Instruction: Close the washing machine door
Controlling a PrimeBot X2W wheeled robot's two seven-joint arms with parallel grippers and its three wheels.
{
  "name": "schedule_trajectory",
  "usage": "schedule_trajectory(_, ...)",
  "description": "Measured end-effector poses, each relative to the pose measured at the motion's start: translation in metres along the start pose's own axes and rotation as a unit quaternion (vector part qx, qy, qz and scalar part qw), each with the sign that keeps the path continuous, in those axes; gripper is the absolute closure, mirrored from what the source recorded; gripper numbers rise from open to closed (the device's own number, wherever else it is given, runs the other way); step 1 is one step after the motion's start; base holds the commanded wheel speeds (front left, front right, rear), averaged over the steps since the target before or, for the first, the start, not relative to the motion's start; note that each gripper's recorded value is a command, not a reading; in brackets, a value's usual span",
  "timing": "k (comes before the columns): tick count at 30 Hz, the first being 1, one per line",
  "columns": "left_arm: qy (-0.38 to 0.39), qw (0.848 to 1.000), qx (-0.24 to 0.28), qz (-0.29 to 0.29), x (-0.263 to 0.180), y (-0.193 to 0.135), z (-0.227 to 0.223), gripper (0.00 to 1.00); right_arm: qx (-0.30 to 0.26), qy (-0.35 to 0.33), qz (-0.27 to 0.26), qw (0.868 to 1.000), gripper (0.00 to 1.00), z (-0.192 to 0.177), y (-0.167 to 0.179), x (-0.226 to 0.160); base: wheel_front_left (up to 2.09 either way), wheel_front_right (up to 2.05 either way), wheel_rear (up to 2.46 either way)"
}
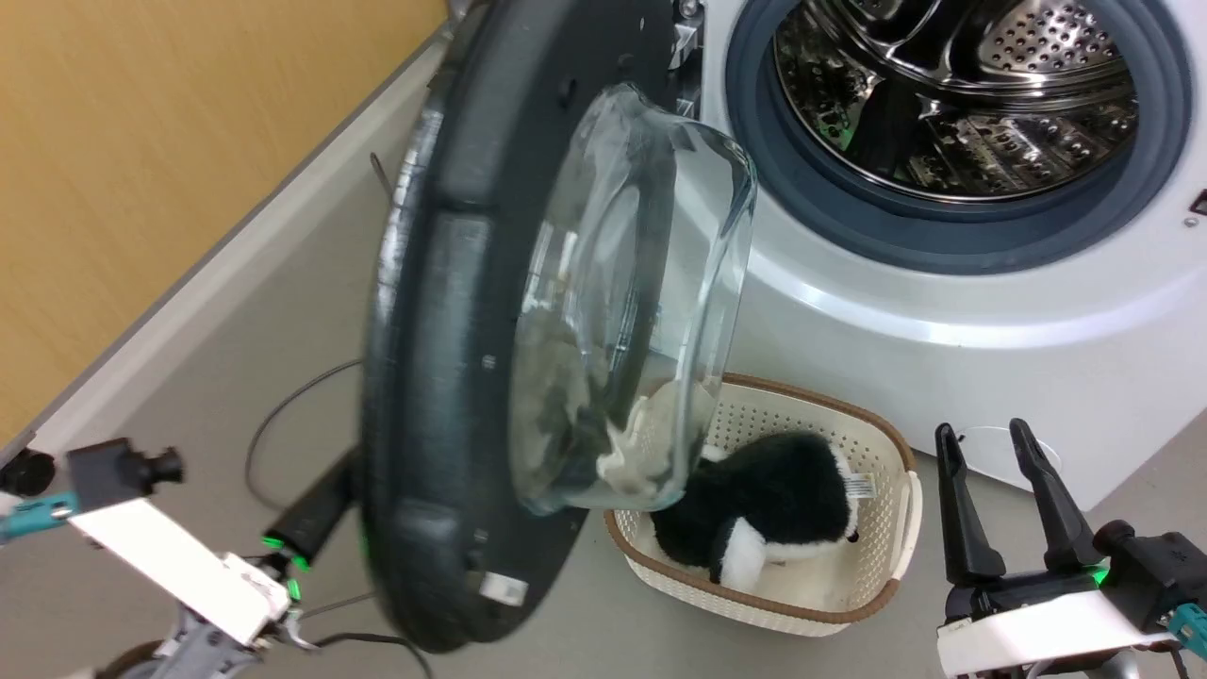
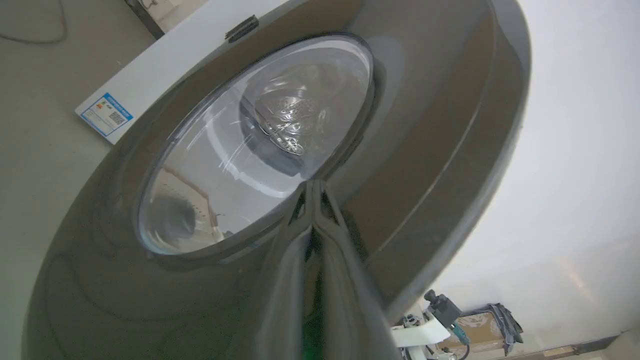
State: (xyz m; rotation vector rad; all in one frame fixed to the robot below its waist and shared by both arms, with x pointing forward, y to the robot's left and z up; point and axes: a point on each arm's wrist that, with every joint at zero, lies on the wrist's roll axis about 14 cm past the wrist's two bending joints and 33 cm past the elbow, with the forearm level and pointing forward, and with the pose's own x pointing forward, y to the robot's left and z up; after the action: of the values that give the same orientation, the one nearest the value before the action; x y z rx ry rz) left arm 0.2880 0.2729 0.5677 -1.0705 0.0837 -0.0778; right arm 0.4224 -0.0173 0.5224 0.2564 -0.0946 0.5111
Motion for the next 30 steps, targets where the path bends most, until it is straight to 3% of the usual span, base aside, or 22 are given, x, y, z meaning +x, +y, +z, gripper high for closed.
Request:
schedule_trajectory(6, 0.065, 0.995, -0.015, -0.079, 0.018, -0.041, -0.038, 1.0, -0.001, -0.012, -0.013, 1.0, 0.0, 0.007, -0.007, -0.007, 0.0, 0.0, 0.0)
schedule_trajectory(16, 0.167, 0.966, -0.023, -0.197, 0.057, -0.109, -0.106, 1.0, -0.015, -0.031, -0.076, 0.997, 0.0, 0.021, -0.046, -0.031, 0.0, 0.0, 0.0)
schedule_trajectory(30, 0.233, 0.944, -0.021, -0.231, 0.128, -0.14, -0.205, 1.0, -0.043, -0.051, -0.175, 0.982, 0.0, 0.043, -0.103, -0.076, 0.0, 0.0, 0.0)
